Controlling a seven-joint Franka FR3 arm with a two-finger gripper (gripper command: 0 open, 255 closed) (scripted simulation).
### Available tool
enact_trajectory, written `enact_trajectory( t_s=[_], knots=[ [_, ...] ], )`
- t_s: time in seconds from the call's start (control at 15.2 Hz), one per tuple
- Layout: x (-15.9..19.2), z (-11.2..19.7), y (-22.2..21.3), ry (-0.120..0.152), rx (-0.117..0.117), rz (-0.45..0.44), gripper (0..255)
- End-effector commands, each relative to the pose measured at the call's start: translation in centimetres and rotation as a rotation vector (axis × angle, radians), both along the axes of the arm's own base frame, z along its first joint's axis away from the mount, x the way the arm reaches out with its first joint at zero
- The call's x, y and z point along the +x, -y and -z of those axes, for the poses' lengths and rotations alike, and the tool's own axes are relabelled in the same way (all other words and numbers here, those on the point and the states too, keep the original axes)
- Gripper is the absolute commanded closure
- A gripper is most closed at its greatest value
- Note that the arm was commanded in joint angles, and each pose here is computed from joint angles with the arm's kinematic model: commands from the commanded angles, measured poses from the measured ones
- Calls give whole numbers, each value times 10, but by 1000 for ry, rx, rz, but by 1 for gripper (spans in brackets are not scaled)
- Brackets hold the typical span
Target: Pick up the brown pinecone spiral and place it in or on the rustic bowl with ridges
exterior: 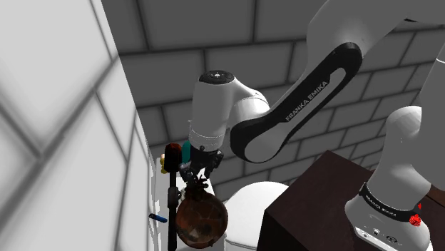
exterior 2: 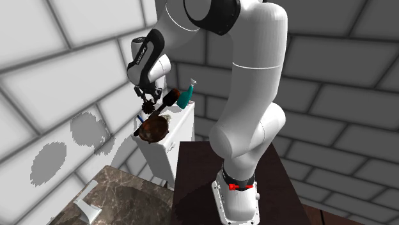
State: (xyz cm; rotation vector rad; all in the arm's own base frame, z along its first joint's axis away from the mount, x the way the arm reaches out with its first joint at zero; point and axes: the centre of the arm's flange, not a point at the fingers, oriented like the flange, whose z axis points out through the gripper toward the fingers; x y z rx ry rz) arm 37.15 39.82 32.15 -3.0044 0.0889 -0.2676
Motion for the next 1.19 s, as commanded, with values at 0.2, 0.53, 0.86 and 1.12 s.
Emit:
enact_trajectory(
  t_s=[0.2,0.53,0.86,1.12],
  knots=[
    [-2,23,-2,0,0,1,255],
    [-2,50,-2,0,0,1,255],
    [-2,76,-2,0,0,1,255],
    [-2,97,-2,0,0,1,255]
  ],
)
